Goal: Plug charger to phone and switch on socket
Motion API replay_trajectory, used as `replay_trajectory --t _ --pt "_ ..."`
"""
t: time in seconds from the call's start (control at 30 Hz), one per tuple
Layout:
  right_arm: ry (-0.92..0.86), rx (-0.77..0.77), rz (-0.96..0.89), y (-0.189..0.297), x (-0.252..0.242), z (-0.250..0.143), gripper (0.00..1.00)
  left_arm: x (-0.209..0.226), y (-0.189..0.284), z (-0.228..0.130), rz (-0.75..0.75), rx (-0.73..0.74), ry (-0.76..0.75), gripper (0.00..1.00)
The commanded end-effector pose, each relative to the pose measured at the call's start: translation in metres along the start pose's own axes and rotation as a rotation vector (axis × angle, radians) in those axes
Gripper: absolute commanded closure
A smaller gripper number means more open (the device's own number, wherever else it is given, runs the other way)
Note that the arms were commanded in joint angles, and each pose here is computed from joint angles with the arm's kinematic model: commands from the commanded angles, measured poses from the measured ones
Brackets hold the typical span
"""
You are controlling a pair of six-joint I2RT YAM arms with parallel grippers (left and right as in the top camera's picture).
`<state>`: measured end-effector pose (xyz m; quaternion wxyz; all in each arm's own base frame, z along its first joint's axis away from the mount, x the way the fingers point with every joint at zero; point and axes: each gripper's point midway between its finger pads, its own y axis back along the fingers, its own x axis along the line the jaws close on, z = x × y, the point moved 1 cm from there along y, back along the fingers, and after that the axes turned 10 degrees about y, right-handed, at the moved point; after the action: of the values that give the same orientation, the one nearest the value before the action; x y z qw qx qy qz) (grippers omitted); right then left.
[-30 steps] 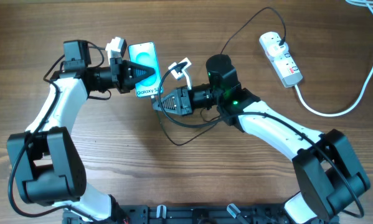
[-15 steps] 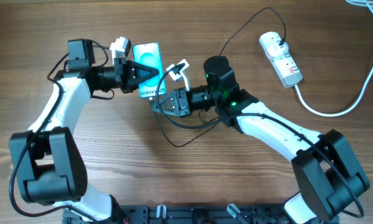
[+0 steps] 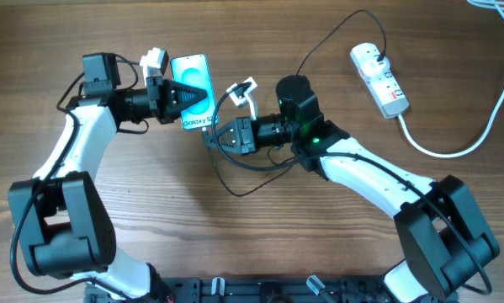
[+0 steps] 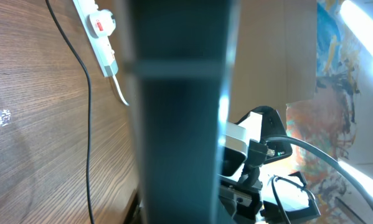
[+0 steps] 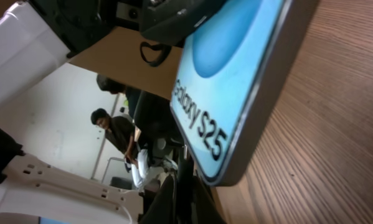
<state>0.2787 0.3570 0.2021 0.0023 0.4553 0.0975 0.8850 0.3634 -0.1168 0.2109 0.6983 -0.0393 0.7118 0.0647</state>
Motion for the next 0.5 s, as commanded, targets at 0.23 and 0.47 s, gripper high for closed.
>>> replay_trajectory --t 0.23,0.47 --pt "-0.013 0.073 -0.117 0.018 -0.029 -0.022 0.96 -0.011 0.01 0.005 0.0 -0.032 -0.079 0.96" --pt "-0.227 0.181 -0.668 0.126 -0.134 -0.075 0.96 0.002 0.015 0.013 0.074 -0.087 -0.053 0.96"
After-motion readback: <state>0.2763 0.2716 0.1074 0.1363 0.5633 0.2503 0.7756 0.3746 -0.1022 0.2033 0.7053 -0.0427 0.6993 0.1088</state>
